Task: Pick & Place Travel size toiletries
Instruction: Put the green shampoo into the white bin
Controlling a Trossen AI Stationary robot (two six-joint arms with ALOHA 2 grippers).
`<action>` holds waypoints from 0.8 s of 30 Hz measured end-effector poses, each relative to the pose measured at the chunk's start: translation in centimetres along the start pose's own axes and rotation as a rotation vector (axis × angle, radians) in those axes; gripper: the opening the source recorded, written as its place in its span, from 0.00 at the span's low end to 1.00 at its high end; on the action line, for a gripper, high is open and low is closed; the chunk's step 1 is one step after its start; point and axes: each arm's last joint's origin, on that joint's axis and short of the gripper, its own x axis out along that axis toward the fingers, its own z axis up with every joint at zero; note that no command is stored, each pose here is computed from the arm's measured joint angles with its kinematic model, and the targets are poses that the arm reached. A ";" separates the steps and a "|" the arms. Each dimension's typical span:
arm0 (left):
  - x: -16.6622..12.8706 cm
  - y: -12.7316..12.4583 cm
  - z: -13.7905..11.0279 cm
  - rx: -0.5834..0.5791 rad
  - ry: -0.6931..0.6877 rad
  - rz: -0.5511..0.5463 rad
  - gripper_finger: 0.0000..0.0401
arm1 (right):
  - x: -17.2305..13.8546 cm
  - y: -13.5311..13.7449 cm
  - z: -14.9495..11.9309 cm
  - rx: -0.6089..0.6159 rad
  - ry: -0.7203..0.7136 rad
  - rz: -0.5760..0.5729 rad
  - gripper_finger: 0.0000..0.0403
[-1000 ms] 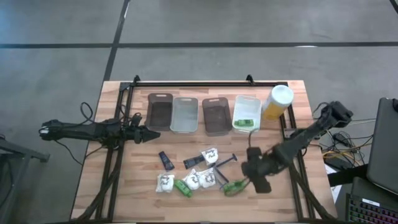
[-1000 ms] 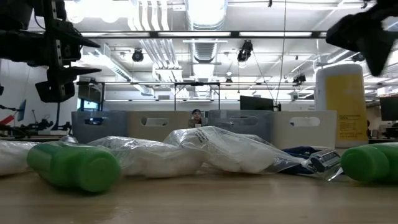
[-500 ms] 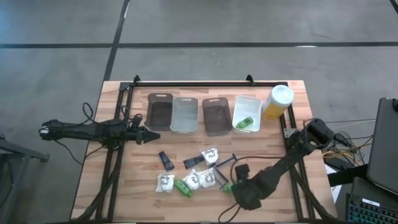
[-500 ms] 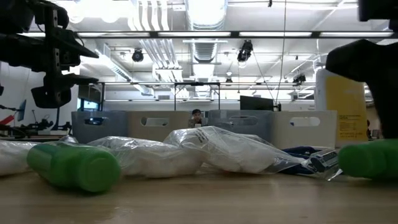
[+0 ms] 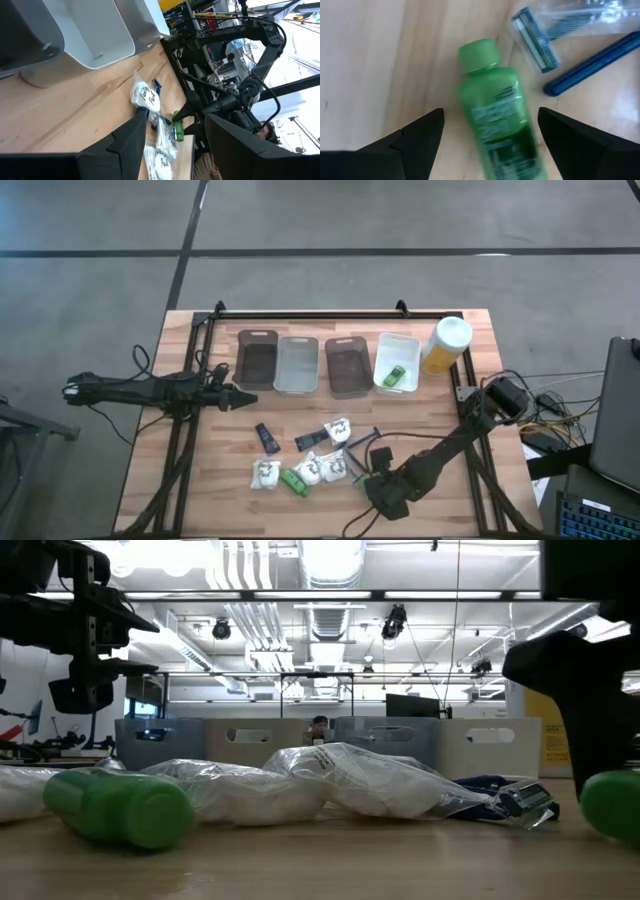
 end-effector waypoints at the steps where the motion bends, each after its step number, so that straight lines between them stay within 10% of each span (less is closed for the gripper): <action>1: 0.0 0.0 0.0 0.000 0.000 -0.001 0.52 | 0.1 -0.1 0.0 0.005 0.010 0.011 0.77; 16: 0.0 0.0 0.0 -0.007 0.002 -0.003 0.52 | -1.4 0.2 -0.9 0.199 0.109 0.087 0.30; 24: 0.0 -0.1 0.0 -0.008 -0.004 -0.006 0.52 | -8.5 -1.0 -2.8 0.692 0.073 -0.011 0.29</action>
